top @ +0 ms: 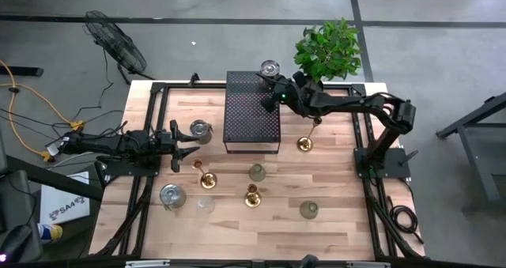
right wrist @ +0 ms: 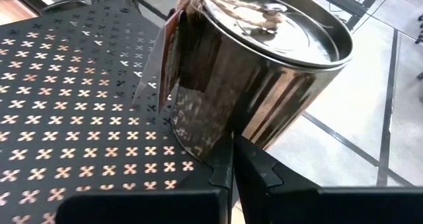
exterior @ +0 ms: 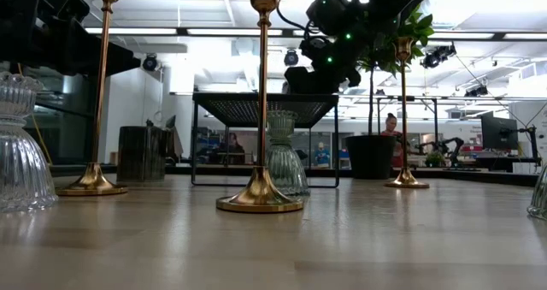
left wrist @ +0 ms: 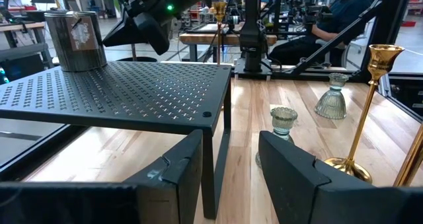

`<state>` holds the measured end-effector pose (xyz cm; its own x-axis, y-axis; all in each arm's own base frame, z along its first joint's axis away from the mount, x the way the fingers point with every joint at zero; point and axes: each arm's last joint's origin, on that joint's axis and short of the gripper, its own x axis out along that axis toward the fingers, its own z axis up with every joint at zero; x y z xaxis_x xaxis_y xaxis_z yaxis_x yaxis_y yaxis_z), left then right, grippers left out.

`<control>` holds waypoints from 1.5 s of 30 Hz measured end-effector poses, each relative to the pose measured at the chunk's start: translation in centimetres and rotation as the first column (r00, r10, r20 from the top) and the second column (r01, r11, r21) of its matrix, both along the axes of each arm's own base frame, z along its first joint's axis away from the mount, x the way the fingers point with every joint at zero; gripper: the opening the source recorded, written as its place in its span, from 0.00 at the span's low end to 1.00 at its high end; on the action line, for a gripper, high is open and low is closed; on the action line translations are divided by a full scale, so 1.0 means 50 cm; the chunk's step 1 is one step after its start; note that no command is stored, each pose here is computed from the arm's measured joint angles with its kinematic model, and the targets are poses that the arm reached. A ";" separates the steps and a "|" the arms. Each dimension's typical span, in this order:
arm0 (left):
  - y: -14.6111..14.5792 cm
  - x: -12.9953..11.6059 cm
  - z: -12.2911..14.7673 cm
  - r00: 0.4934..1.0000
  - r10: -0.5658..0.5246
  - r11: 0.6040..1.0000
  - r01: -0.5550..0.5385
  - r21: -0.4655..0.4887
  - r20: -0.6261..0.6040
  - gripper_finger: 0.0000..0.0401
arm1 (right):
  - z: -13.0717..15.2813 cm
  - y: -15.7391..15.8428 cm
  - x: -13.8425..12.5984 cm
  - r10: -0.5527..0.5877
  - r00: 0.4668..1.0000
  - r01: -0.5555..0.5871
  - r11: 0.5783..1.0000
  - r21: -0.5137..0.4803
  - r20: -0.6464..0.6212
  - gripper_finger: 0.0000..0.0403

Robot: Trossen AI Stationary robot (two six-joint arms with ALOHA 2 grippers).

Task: Pick & Place candle stick holders
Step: Put the bottom right silver scented candle on the shelf, then put the top silver scented candle on the shelf

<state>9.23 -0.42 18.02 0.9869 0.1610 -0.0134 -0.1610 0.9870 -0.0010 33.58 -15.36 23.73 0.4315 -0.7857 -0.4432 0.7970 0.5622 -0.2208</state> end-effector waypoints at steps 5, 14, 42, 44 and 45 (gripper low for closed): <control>0.000 0.000 0.000 1.000 0.000 1.000 0.000 0.000 0.000 0.36 | 0.000 -0.005 -0.002 -0.007 1.000 0.007 1.000 0.001 0.001 0.01; 0.000 0.000 0.000 1.000 0.000 1.000 0.000 0.000 0.000 0.36 | 0.000 -0.017 -0.008 -0.024 1.000 0.024 1.000 0.001 0.002 0.01; 0.000 0.000 0.000 1.000 0.000 1.000 0.000 0.000 0.000 0.36 | 0.122 0.190 -0.037 0.344 0.936 -0.347 0.937 0.045 0.069 0.01; 0.000 0.000 0.000 1.000 0.000 1.000 0.000 0.000 0.000 0.36 | 0.128 0.215 -0.044 0.442 0.893 -0.448 0.889 0.095 0.077 0.01; 0.000 0.000 0.000 1.000 0.000 1.000 0.000 0.000 0.000 0.36 | 0.126 0.226 -0.046 0.483 0.873 -0.488 0.864 0.124 0.073 0.01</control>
<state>9.23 -0.42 18.02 0.9869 0.1607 -0.0136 -0.1607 0.9870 -0.0010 31.26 -4.05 30.04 0.7616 -0.4065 -0.5047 0.4214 0.9023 -0.0907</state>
